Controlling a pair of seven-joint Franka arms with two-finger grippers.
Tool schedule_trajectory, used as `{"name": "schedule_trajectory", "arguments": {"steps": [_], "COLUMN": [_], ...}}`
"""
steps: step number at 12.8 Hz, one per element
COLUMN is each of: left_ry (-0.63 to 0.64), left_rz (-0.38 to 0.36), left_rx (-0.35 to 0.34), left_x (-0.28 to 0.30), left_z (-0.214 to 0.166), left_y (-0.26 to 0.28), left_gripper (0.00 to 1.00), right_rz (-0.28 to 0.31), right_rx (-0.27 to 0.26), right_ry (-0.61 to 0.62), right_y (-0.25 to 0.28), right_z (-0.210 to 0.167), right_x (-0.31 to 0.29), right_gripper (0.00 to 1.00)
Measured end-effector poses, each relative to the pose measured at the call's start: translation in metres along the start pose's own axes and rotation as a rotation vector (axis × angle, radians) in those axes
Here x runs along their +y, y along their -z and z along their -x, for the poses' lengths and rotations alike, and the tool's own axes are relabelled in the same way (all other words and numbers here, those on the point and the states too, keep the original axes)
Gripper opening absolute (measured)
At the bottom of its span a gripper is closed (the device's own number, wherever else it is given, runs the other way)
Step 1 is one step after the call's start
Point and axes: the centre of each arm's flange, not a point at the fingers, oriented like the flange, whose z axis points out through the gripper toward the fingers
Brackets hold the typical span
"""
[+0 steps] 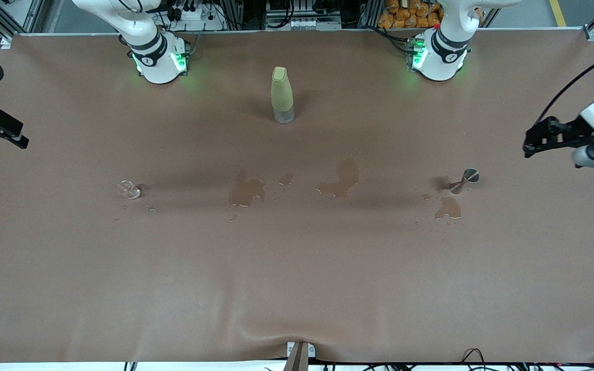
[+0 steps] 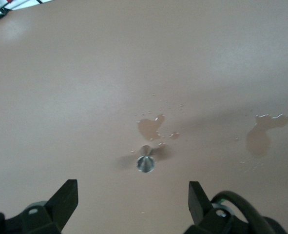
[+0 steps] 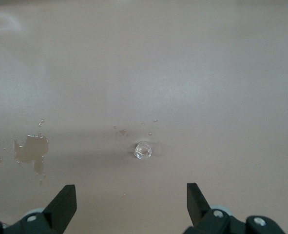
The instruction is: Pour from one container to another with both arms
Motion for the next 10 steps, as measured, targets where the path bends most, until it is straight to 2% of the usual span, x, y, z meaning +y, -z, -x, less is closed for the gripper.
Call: {"name": "schedule_trajectory", "arguments": {"steps": [1, 3, 4, 5, 8, 10], "left_ry": [-0.014, 0.009, 0.043, 0.056, -0.048, -0.096], "left_rz": [0.004, 0.070, 0.108, 0.115, 0.114, 0.139], "left_rx": [0.002, 0.019, 0.031, 0.035, 0.045, 0.058], "left_x": [-0.008, -0.018, -0.033, -0.045, -0.065, -0.077], "left_z": [0.002, 0.004, 0.008, 0.012, 0.018, 0.021], "left_y": [0.000, 0.000, 0.001, 0.001, 0.000, -0.002], "left_gripper": [1.00, 1.00, 1.00, 1.00, 1.00, 1.00], "right_rz": [-0.001, -0.003, -0.003, -0.003, -0.004, -0.004], "right_rx": [-0.011, -0.038, -0.038, -0.036, -0.047, -0.046], "right_ry": [-0.001, -0.001, -0.004, -0.004, -0.007, -0.002], "right_y": [0.000, 0.002, 0.007, 0.009, 0.011, 0.013], "right_z": [0.002, 0.008, 0.012, 0.014, 0.018, 0.020], "right_x": [0.000, 0.001, 0.002, 0.003, 0.010, 0.014], "right_gripper": [1.00, 1.00, 1.00, 1.00, 1.00, 1.00]}}
